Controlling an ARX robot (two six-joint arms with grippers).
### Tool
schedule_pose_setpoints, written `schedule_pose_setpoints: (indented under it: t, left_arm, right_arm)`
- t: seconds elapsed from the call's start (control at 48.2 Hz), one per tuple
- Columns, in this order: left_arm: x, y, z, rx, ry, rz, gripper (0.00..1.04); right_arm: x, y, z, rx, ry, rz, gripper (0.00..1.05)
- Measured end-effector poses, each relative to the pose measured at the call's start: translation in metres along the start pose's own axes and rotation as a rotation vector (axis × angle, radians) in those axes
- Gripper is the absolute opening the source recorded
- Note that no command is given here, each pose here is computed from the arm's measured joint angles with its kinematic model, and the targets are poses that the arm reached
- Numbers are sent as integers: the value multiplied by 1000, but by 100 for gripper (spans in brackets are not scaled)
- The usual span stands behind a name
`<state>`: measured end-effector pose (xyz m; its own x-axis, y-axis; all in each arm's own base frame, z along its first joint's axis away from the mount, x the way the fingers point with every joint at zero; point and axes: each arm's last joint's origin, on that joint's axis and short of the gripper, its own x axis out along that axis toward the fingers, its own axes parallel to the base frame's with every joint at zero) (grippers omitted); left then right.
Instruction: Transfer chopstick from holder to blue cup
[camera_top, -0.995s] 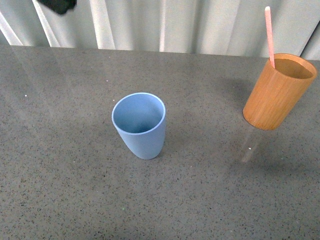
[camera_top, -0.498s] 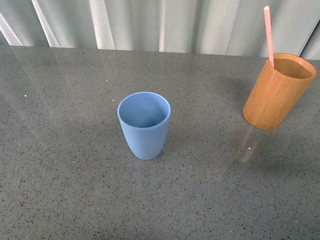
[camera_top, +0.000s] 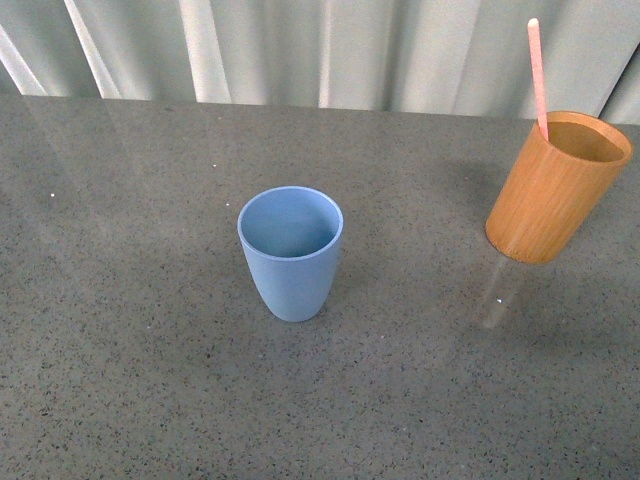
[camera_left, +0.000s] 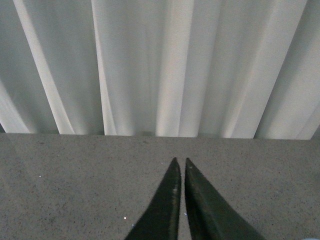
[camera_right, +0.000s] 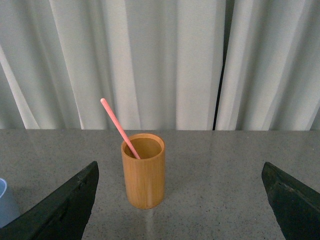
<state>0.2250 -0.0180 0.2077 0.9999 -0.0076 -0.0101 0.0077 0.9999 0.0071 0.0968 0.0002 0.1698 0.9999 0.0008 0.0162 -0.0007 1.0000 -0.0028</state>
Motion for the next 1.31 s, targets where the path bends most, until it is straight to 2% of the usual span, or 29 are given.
schedule_pose_setpoints:
  t: [0.021,0.352,0.912,1.306]
  left_arm:
    - [-3,1,-1,-1,-1,1,4]
    - [-41,17,-20,-9,-3,10,4]
    - [-83,17,-42,-8,-13,6,4]
    - [-98,17,-37,-9,-26,6,4]
  right_arm:
    - [0,0,0,0,0,0,95]
    - [0,0,0,0,0,0,95]
    - [0,0,0,0,0,0,95]
    - [0,0,0,0,0,0,95]
